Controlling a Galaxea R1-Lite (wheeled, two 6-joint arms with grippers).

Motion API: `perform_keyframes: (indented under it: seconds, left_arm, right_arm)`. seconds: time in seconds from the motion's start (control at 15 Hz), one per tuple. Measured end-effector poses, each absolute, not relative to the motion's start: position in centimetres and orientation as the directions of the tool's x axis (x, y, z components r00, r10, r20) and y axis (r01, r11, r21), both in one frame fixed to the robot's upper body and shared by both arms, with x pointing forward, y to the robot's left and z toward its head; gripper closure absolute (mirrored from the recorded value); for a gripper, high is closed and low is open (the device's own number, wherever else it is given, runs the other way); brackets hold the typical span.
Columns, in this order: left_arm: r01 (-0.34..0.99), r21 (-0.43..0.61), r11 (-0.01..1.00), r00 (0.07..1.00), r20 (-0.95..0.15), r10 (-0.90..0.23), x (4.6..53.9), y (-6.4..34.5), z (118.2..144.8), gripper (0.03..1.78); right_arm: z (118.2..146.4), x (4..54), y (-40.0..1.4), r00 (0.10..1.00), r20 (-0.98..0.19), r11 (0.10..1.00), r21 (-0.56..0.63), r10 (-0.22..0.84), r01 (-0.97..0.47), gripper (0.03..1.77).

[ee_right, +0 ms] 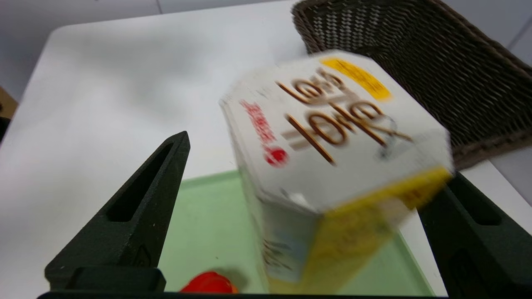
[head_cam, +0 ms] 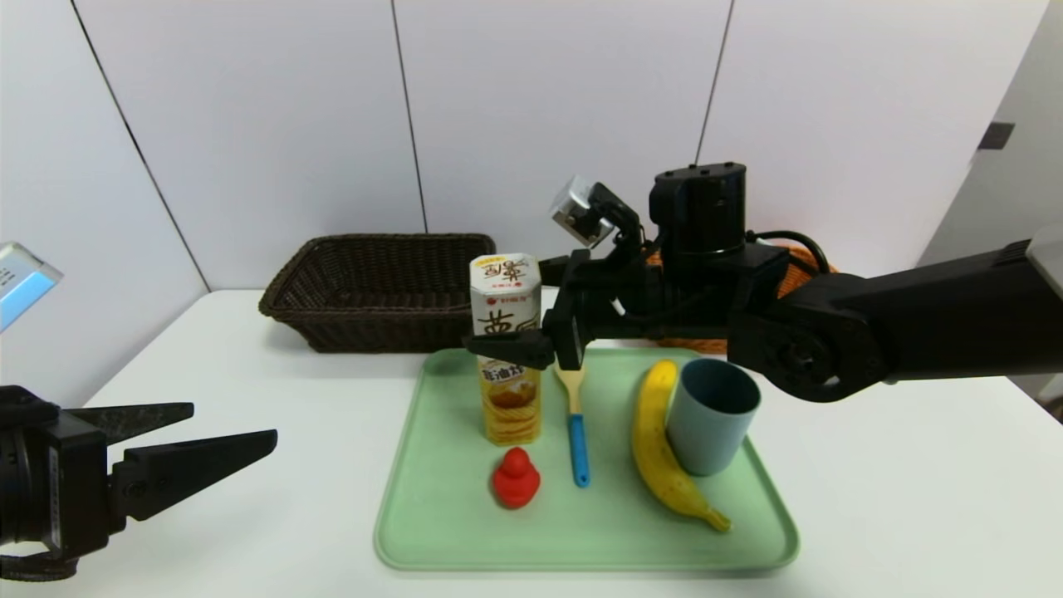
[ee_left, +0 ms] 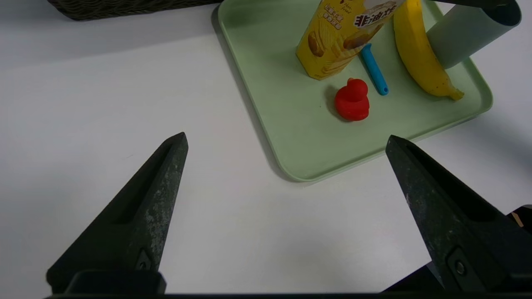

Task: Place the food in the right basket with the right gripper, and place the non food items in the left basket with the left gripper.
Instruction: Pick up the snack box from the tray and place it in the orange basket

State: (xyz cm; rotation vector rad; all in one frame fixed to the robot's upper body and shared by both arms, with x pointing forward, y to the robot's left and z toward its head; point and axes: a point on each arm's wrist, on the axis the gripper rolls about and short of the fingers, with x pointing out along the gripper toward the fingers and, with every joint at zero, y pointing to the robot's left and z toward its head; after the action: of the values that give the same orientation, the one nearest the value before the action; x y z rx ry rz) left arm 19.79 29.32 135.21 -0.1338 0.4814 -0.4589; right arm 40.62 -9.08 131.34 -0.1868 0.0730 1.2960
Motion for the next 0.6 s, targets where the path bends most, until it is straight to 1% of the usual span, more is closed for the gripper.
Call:
perform_keyframes:
  seconds: [0.27,0.33,0.4,0.53,0.6]
  left_arm:
    - [0.392,-0.231,0.890,0.786,-0.419,-0.455,19.78,29.33,135.09,0.12]
    - [0.392,-0.231,0.890,0.786,-0.419,-0.455,19.78,29.33,135.09,0.12]
    - [0.392,-0.231,0.890,0.786,-0.419,-0.455,19.78,29.33,135.10,0.12]
    - [0.392,-0.231,0.890,0.786,-0.419,-0.455,19.78,29.33,135.11,0.12]
    - [0.393,-0.231,0.890,0.786,-0.418,-0.455,19.78,29.33,135.13,0.12]
  right_arm:
    - [131.41,40.96,-8.73,0.267,-0.151,0.254,-0.099,0.952,-0.962,0.11]
    - [131.32,40.97,-8.60,0.264,-0.152,0.252,-0.097,0.952,-0.963,0.32]
    - [131.22,41.03,-8.55,0.264,-0.154,0.251,-0.095,0.952,-0.963,0.49]
    - [131.03,41.15,-8.54,0.265,-0.158,0.253,-0.091,0.951,-0.963,0.76]
    - [130.99,41.19,-8.53,0.265,-0.159,0.254,-0.090,0.951,-0.963,0.85]
